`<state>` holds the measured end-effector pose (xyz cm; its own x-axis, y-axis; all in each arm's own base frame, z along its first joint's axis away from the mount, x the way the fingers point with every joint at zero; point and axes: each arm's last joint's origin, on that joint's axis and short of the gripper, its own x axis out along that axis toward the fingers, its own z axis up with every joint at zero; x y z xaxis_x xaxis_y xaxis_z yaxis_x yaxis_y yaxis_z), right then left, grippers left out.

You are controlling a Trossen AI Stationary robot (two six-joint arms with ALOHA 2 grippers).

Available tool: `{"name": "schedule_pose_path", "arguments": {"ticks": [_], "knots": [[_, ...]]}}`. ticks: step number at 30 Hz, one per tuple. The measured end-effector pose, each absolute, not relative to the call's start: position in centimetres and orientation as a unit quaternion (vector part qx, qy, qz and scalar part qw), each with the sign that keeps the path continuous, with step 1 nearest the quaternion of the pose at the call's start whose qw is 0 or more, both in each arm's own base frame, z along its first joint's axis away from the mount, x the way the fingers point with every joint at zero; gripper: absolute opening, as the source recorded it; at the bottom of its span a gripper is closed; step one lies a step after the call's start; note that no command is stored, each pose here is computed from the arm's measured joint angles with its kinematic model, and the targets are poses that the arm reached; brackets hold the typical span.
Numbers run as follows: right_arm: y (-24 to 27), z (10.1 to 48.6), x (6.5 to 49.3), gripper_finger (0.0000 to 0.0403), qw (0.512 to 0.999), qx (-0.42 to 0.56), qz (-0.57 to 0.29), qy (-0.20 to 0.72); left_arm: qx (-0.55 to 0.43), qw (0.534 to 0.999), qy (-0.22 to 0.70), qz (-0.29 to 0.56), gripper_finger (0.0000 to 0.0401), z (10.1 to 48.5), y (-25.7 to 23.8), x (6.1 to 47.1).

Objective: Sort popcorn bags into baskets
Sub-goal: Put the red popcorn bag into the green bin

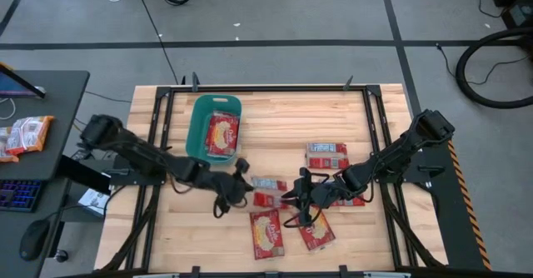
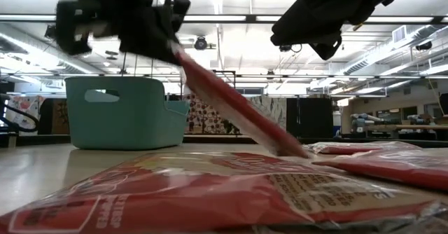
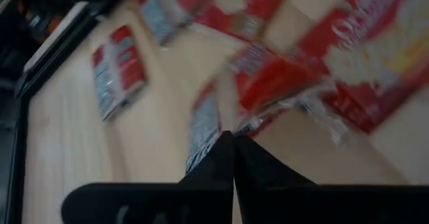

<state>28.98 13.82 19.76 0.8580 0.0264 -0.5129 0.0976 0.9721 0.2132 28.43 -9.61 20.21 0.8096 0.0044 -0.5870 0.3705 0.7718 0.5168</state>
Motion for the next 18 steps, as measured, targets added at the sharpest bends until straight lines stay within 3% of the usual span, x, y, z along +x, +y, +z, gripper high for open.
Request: {"name": "schedule_pose_path", "arguments": {"ticks": [10,18], "knots": [[14.1,19.9,28.6,0.0077,0.965,0.079,-0.084,0.235,0.243,0.939,0.236,-0.053,0.0001,25.7,-7.4,25.6],[14.2,20.1,28.6,0.0077,0.968,0.057,-0.104,0.22,0.158,0.938,0.308,-0.012,0.0001,30.5,-5.9,24.4]]}}
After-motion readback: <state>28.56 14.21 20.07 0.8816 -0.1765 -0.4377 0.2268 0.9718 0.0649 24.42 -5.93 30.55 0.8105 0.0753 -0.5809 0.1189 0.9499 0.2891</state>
